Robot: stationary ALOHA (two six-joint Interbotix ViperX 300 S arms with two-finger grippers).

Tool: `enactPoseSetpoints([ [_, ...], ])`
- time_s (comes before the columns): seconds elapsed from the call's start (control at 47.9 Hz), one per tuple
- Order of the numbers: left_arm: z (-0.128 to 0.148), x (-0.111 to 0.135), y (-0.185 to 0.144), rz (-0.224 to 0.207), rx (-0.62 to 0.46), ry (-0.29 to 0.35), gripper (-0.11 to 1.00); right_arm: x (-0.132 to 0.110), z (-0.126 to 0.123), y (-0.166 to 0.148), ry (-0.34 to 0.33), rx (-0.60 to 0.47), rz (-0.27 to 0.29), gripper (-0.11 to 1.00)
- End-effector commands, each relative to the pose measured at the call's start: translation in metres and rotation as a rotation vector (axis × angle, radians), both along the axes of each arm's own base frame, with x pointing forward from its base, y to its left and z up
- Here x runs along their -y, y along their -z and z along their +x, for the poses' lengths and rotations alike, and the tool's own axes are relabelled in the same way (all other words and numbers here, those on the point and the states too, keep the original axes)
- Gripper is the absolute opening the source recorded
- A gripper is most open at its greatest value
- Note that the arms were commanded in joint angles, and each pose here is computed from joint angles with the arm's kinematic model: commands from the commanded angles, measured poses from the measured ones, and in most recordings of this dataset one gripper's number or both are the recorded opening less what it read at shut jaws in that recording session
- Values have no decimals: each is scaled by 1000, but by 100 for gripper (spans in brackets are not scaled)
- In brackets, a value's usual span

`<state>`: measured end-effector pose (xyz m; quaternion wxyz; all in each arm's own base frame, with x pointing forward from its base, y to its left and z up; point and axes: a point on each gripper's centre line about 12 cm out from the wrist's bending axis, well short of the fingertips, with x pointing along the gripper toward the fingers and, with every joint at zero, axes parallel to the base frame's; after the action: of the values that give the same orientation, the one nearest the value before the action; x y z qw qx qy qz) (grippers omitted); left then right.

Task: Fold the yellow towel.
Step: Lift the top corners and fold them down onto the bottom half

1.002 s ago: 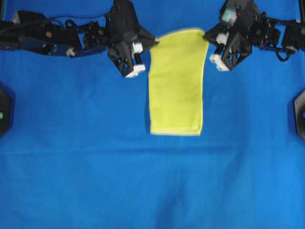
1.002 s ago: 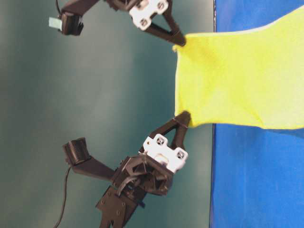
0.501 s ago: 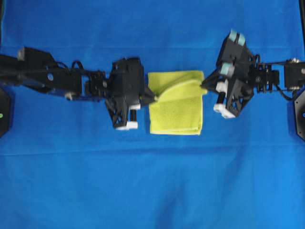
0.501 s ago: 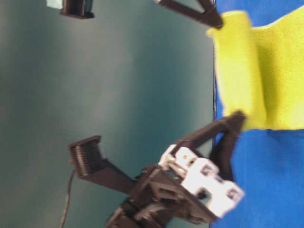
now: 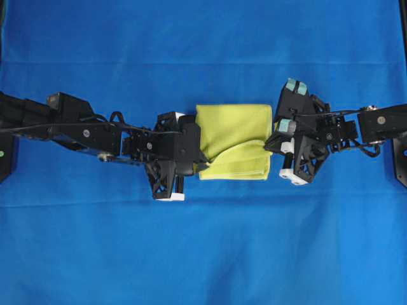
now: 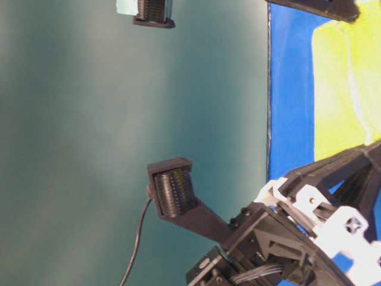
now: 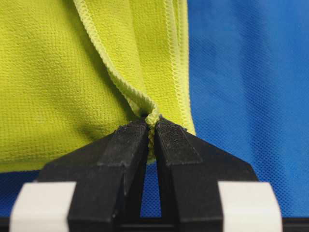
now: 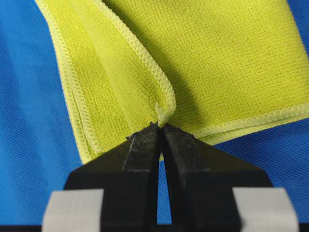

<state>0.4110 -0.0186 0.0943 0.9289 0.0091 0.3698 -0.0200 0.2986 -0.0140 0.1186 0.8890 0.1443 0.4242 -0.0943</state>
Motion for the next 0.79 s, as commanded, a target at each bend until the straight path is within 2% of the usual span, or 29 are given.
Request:
enactPoseSetpoints([
  [0.0,3,5,-9,-2,32,11,3,0,3,-3,0,18,3,3],
  [0.313,4,-4,-10,0,41,-9,5,-2,7,-6,-8,62,13,3],
  [0.355,5,-4,-10,0,43,-9,8,-2,8,-7,-8,64,14,3],
  [0.438,5,-4,-11,0,44,-9,24,-4,8,-7,-6,64,20,4],
  [0.459,5,-4,-12,0,46,-10,29,-4,8,-7,-8,64,21,6],
  [0.564,5,-4,-16,6,57,-3,49,-9,9,-9,-20,63,21,38],
  [0.668,4,-4,-28,6,80,-1,52,-13,10,-14,-31,55,13,64],
  [0.772,0,-4,-45,6,105,0,52,-16,10,-26,-40,61,3,60],
])
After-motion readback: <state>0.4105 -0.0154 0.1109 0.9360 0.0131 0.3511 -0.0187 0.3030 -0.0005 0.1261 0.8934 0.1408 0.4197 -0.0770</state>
